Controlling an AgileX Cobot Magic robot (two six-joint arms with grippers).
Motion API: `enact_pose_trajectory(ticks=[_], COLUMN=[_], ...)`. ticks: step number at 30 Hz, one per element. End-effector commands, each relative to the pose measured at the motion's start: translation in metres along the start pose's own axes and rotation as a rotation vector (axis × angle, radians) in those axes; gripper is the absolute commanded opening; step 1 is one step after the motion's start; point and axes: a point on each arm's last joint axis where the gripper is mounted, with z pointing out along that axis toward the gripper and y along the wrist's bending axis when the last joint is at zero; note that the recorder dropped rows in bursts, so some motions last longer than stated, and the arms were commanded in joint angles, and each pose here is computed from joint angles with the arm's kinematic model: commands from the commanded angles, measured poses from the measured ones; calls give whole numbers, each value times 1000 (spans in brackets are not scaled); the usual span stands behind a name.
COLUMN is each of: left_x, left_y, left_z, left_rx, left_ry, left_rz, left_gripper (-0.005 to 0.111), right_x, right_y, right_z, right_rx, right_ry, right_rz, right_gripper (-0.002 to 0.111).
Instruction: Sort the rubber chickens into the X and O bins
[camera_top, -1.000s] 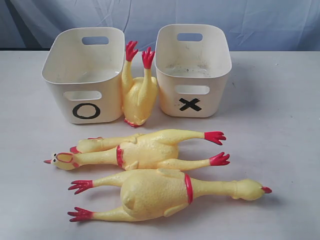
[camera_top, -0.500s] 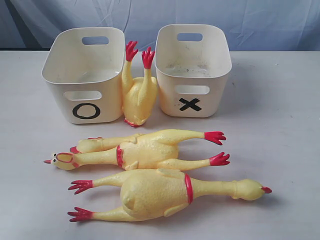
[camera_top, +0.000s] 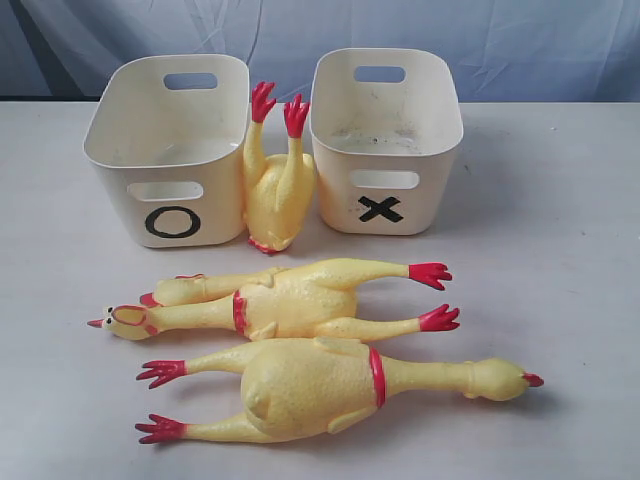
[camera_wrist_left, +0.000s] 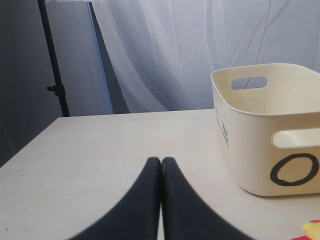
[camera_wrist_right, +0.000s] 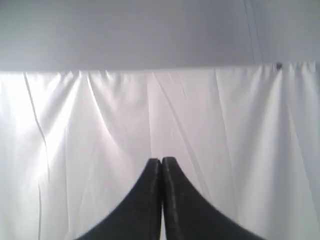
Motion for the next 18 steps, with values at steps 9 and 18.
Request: enact_pose_trajectory(ticks=[9,18], left_x=[-2,-2], left_y=[0,0], left_z=[-1,-1], left_rx=[8,8], left_ry=[-16,-16], left_rz=[2,2], left_gripper=[0,0], right_x=[148,231], right_y=[11,97], right_z=[78,71], right_rx=[-97,-1220], right_ry=[1128,1257], right_rz=[63,65], right_gripper=[0,19])
